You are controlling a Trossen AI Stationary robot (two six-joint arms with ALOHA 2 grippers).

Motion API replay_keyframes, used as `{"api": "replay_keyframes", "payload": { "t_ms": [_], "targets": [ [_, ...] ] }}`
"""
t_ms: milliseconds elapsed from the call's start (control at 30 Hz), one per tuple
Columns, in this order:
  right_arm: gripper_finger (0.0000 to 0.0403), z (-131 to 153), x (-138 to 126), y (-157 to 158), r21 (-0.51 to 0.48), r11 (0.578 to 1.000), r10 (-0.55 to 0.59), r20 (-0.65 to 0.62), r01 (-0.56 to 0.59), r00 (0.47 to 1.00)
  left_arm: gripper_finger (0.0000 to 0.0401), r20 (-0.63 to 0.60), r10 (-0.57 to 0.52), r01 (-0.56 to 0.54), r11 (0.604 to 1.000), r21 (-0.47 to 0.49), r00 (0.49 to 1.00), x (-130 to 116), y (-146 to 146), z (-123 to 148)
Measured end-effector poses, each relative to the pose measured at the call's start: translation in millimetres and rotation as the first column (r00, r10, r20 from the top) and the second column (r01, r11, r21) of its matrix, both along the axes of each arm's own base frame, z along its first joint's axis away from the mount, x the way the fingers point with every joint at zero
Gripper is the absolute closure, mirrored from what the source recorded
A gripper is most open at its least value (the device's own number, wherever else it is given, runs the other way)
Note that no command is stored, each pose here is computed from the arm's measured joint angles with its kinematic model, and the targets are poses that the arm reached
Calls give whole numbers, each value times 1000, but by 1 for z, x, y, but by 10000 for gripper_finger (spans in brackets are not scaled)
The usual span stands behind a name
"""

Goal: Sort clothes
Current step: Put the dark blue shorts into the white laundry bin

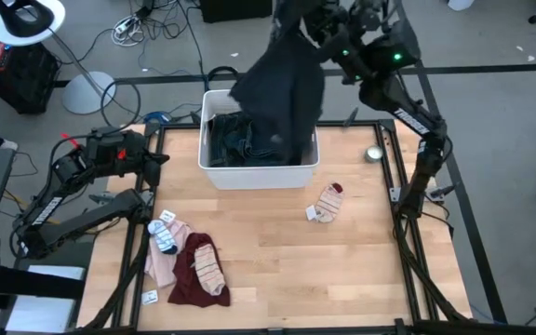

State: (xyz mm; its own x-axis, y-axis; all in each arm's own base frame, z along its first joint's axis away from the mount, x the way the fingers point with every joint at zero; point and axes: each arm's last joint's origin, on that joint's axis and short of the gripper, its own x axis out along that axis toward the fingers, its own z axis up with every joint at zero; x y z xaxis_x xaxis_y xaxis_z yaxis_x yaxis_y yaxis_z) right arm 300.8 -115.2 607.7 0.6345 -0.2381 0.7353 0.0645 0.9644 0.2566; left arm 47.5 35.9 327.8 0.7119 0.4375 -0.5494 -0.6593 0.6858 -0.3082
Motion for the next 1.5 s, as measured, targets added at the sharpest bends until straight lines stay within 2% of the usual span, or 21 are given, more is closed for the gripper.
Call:
{"api": "replay_keyframes", "payload": {
  "t_ms": [167,267,333,467,567,633,700,800,933,1033,1067,1200,1367,1500],
  "targets": [
    [403,-7,14,-3,3,1000,4,-26,-4,1000,400,-28,-13,13,1000,0,1000,-1,-1,-2],
    [403,-18,23,-5,29,999,-19,-173,25,985,400,-48,-15,14,1000,-14,999,-2,-2,-4],
    [403,-29,30,-8,73,995,-42,-310,68,950,400,-58,-17,16,1000,-20,998,-3,-2,-5],
    [403,-56,37,-13,159,966,-82,-559,203,825,400,-90,-29,27,999,-29,996,-4,-4,-7],
    [403,-76,37,-13,188,918,-111,-722,348,683,400,-94,-30,27,999,-32,995,-4,-4,-8],
    [403,-91,39,-11,200,895,-83,-804,399,588,400,-95,-30,27,999,-33,995,-4,-4,-8],
    [403,-107,46,-7,225,887,-17,-858,404,514,400,-95,-30,27,999,-33,995,-4,-4,-8],
    [403,-131,60,2,268,896,108,-904,354,413,400,-95,-30,27,999,-33,995,-4,-4,-8],
    [403,-170,93,10,340,894,246,-917,292,313,400,-92,-29,27,999,-31,995,-4,-4,-7],
    [403,-207,120,6,413,856,346,-904,310,251,400,-90,-26,23,999,-34,996,-4,-4,-8],
    [403,-221,128,4,421,841,363,-905,339,223,400,-90,-25,22,999,-36,996,-4,-4,-8],
    [403,-268,152,-16,436,787,406,-899,436,166,400,-82,-15,11,999,-48,997,-4,-4,-7],
    [402,-331,167,-49,433,711,475,-877,553,75,400,-92,-12,6,998,-64,996,-5,-4,-9],
    [402,-373,172,-69,459,658,565,-825,597,11,400,-113,-14,4,997,-83,994,-6,-6,-11]
  ]
}}
